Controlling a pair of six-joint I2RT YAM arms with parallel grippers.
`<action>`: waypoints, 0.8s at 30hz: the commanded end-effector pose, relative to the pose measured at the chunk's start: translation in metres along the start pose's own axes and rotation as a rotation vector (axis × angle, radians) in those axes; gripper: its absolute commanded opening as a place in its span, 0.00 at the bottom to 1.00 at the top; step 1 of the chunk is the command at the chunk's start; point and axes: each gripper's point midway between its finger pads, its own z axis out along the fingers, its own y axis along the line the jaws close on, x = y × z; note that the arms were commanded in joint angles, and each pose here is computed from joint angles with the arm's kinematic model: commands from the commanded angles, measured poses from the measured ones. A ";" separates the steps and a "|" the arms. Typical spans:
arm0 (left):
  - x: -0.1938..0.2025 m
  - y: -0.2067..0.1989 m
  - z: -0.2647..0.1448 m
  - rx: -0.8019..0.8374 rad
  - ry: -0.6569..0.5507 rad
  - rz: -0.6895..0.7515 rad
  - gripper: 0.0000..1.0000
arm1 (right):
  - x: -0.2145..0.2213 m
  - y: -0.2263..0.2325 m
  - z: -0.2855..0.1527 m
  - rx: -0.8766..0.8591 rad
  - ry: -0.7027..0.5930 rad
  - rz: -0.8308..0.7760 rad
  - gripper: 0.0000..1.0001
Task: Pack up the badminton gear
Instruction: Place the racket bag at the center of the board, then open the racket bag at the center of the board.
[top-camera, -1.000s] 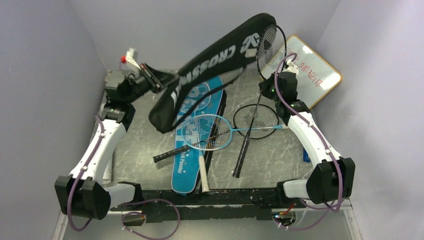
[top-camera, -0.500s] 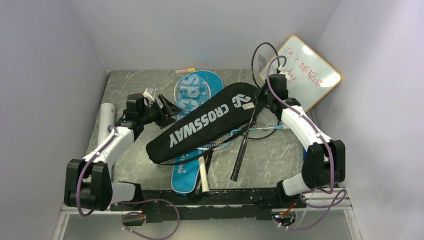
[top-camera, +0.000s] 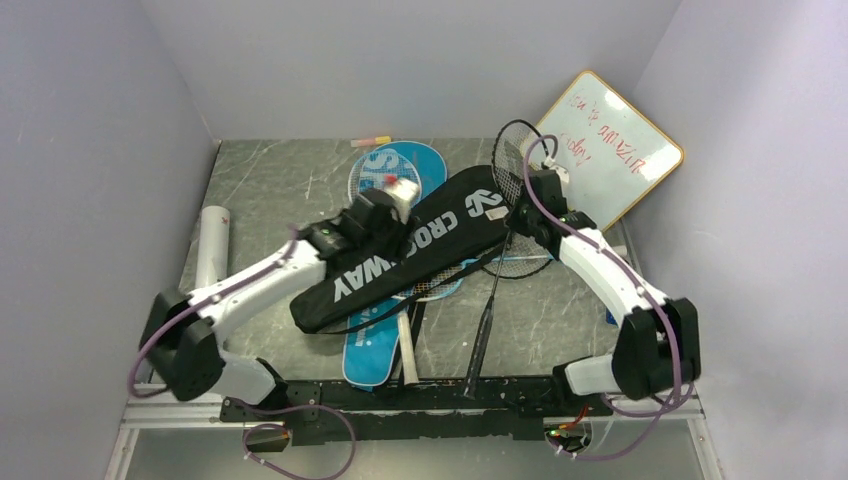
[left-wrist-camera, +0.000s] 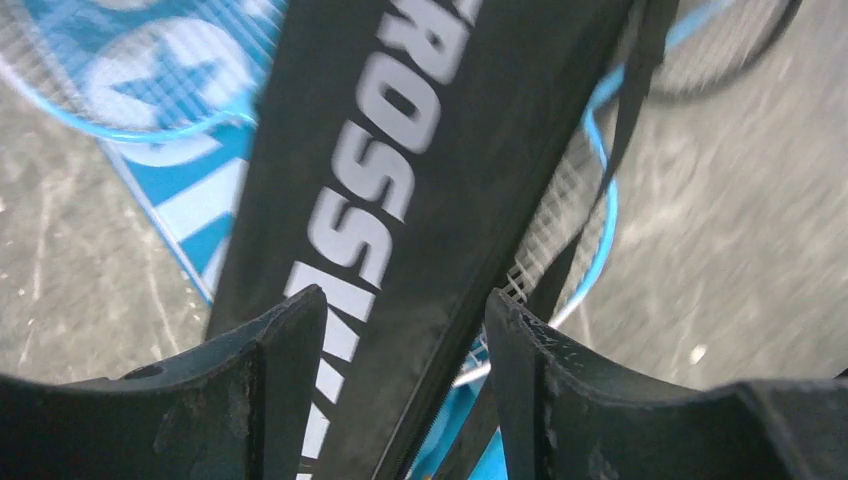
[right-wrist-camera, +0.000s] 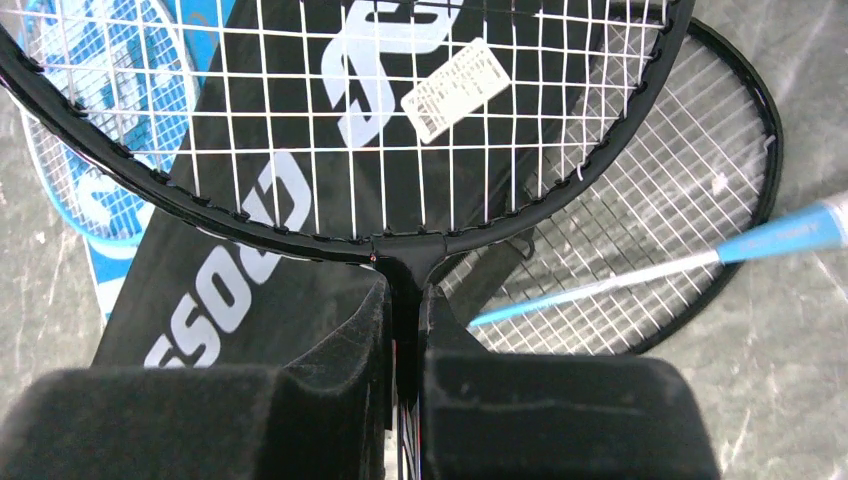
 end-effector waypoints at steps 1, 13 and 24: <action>0.030 -0.016 0.014 -0.017 0.082 0.376 0.63 | -0.012 0.002 -0.028 -0.057 -0.084 0.024 0.00; 0.062 -0.063 0.045 0.185 0.166 0.556 0.50 | 0.029 -0.023 -0.043 -0.063 -0.031 0.020 0.00; 0.085 -0.067 0.066 0.168 0.262 0.601 0.44 | 0.034 -0.021 -0.045 -0.098 -0.041 0.034 0.00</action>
